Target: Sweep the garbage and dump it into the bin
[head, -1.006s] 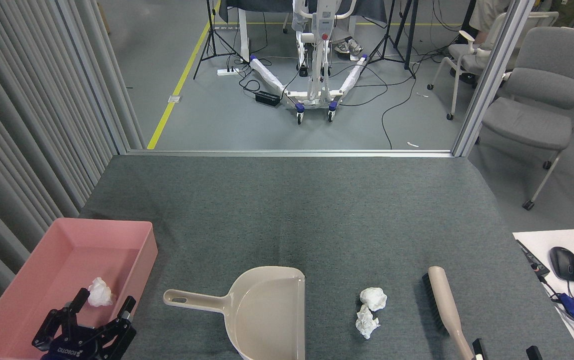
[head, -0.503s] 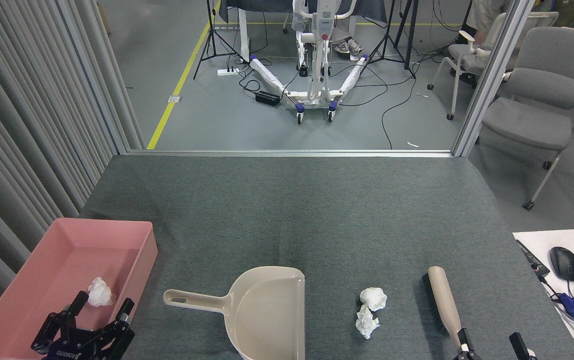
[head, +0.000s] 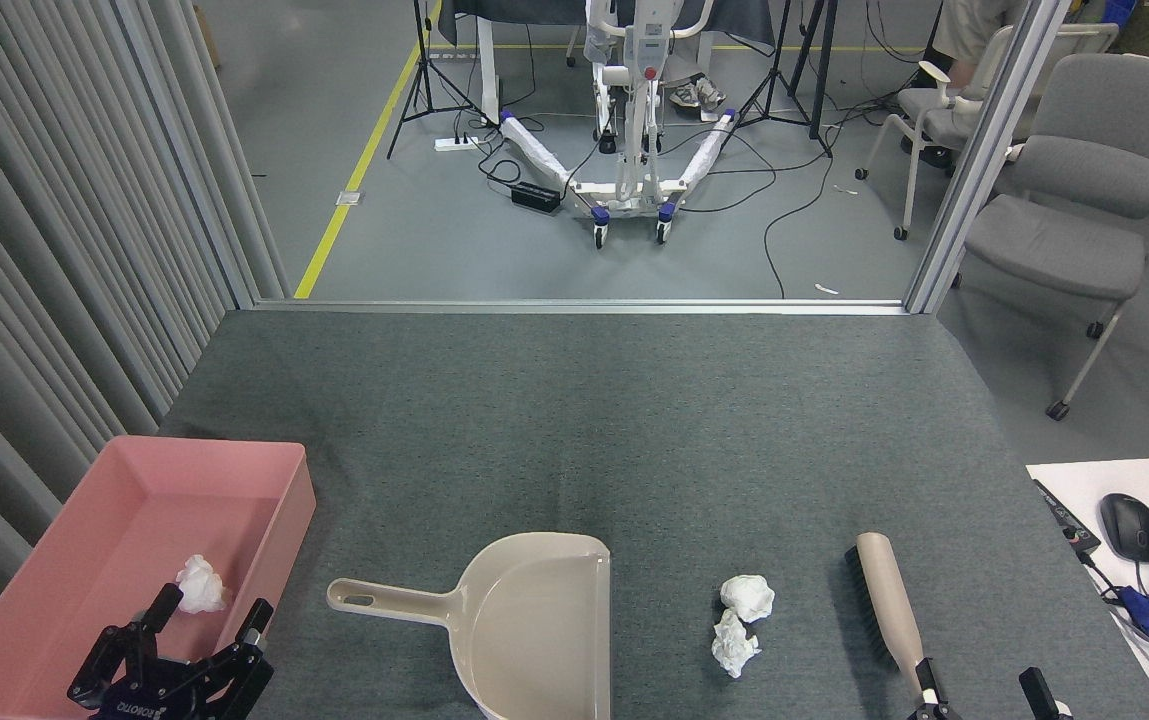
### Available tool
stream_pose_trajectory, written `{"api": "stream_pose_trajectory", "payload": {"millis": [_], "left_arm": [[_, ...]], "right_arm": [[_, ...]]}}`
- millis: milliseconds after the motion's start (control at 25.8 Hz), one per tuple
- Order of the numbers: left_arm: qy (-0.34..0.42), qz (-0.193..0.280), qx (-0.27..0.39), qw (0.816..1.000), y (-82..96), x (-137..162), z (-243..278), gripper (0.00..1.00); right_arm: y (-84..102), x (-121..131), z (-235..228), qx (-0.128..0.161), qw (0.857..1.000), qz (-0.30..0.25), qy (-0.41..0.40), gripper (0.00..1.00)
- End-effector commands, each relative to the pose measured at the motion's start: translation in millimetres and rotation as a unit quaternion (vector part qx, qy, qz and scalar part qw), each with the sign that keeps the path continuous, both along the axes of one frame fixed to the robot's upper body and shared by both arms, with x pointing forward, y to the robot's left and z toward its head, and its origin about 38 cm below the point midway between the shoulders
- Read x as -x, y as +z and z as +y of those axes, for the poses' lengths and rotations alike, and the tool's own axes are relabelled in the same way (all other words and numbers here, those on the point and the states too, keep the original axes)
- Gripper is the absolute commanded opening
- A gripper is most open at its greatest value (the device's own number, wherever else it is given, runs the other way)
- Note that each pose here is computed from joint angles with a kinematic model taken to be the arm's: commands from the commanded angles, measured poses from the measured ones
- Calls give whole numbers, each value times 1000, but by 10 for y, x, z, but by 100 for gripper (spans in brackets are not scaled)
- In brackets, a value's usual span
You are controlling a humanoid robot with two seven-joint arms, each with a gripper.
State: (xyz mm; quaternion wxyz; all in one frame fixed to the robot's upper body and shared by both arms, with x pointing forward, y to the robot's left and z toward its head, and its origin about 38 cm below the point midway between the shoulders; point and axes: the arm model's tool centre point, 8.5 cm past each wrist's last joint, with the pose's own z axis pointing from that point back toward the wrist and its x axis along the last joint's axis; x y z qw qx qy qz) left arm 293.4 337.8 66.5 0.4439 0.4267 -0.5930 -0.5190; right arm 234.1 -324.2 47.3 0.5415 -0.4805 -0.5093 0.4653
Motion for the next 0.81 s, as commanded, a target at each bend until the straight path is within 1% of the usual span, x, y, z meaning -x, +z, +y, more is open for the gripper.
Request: {"api": "stream_pose_trajectory", "payload": {"millis": [0, 116, 194, 310, 465, 619, 774], "left_arm": [[-1, 0, 1, 1000, -3, 1, 1, 100], [-2, 1, 0, 1000, -4, 2, -1, 100], [-2, 1, 0, 1000, -3, 1, 3, 100], [-2, 2, 0, 1000, -7, 6, 3, 100], [-2, 2, -1, 1000, -6, 6, -3, 100], [0, 2, -1, 1000, -4, 6, 4, 100], [0, 2, 1, 1000, -5, 6, 0, 100]], "right_arm": [[-58, 54, -5, 0, 1000, 21, -2, 98], [-130, 111, 10, -4, 999, 42, -16, 98], [-153, 127, -5, 6, 999, 48, -25, 98], [-228, 135, -48, 11, 998, 59, -26, 98], [-240, 113, -18, 5, 998, 59, -22, 98], [-293, 122, 77, -1, 998, 66, -14, 98], [-289, 131, 114, -4, 998, 63, -13, 98]]}}
